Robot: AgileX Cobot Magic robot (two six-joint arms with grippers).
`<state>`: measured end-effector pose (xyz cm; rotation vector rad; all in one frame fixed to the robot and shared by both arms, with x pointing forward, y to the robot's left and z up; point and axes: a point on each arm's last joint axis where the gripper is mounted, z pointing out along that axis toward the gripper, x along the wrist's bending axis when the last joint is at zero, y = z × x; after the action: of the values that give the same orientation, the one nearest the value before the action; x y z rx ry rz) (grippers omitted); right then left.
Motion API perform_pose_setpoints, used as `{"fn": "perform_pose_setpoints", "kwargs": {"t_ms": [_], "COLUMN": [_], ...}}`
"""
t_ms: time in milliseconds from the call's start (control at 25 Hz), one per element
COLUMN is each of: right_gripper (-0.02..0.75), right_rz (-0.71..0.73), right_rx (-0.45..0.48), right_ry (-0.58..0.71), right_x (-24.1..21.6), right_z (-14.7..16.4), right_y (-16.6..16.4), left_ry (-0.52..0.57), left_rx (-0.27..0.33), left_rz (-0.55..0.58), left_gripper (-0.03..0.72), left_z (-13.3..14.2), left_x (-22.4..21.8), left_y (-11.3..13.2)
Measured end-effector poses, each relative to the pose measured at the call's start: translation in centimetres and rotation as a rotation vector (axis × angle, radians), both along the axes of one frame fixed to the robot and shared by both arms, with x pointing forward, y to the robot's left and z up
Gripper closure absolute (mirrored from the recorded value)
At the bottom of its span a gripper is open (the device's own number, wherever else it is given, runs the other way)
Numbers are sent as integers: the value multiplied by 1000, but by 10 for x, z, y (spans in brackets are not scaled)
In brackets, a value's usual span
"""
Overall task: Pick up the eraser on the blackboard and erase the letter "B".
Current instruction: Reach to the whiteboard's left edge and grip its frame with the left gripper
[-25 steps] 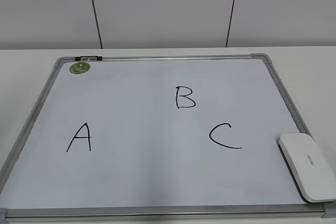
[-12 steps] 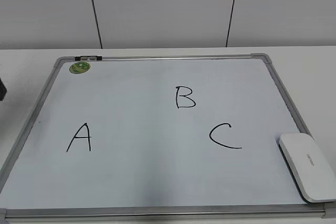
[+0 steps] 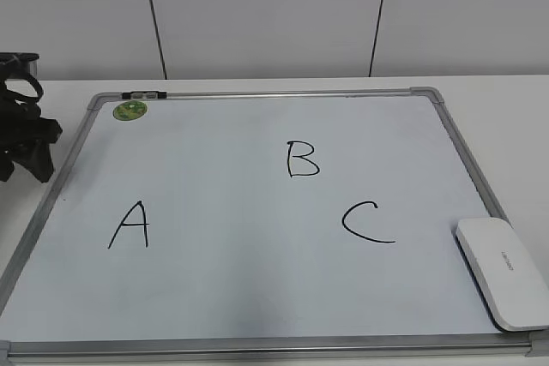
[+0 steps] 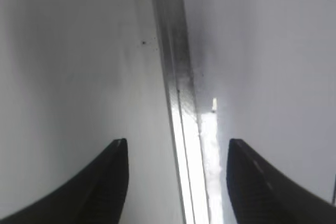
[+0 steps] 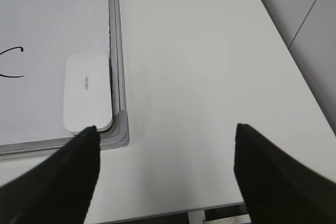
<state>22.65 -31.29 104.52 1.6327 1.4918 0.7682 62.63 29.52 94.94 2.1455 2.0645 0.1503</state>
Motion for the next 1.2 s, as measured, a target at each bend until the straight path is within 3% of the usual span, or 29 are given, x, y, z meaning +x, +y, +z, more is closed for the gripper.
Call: {"fn": "perform_pose_setpoints", "kwargs": {"t_ms": [200,480,1040,1200], "right_gripper": [148,148,148,148], "right_rz": [0,-1,-1,-1], "right_rx": [0,-1,-1,-1], "right_ry": [0,0,0,0], "right_x": [0,0,0,0], "right_z": [0,0,0,0], "right_y": [0,0,0,0], "left_ry": [-1,17,71,79], "left_rx": [-25,-96,-106,-116], "left_rz": [20,-13,-12,-8], "left_gripper": [311,321,379,456], "left_z": [-11,-26,-51,-51], "left_x": [16,23,25,26], "left_y": [17,15,15,14]}}
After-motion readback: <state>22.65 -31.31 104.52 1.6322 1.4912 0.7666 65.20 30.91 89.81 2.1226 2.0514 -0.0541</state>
